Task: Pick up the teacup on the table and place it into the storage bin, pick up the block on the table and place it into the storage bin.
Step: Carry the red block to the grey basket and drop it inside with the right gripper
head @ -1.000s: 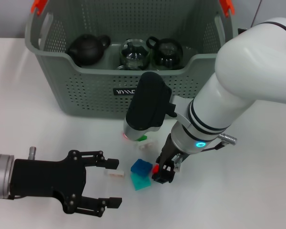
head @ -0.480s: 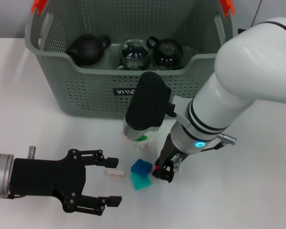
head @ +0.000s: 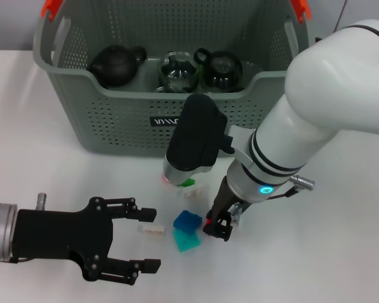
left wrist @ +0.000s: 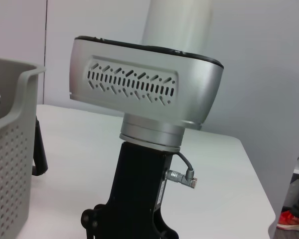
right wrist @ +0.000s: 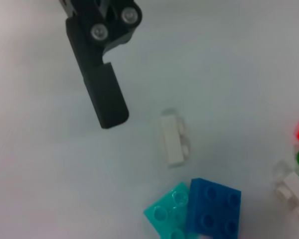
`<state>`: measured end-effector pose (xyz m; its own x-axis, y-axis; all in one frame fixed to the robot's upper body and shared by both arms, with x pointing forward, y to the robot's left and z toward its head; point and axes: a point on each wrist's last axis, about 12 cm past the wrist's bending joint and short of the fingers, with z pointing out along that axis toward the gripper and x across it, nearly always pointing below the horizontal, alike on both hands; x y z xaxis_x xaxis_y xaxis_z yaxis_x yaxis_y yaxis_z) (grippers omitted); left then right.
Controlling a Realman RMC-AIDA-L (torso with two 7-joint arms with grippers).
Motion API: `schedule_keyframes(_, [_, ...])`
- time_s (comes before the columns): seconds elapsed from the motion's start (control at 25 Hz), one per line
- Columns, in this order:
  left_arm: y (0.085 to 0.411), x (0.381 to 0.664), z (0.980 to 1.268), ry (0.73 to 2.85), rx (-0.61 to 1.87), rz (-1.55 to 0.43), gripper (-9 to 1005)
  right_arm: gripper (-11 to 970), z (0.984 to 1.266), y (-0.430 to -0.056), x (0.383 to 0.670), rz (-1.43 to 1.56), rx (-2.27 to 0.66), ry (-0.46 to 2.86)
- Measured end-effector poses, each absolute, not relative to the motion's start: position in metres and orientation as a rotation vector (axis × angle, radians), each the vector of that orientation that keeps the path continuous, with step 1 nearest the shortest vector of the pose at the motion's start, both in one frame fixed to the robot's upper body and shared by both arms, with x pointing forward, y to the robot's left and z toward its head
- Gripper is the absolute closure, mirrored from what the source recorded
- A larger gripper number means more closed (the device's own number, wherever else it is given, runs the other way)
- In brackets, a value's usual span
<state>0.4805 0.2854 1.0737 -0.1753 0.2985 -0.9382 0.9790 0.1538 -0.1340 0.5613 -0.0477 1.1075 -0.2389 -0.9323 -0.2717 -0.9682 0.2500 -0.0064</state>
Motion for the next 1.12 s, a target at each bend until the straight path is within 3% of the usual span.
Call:
schedule_keyframes(0.4, [0.287, 0.480, 1.075, 1.612, 1.252, -1.058, 183, 757, 1.133, -0.064, 0.566, 0.276, -1.731, 2.347])
schedule_keyframes(0.88, [0.290, 0.480, 1.076, 1.603, 1.241, -1.043, 183, 748, 1.245, -0.077, 0.583, 0.391, -1.497, 2.088])
schedule_keyframes(1.12, [0.289, 0.481, 1.077, 1.598, 1.244, -1.042, 183, 740, 1.281, -0.080, 0.610, 0.379, -1.330, 1.992])
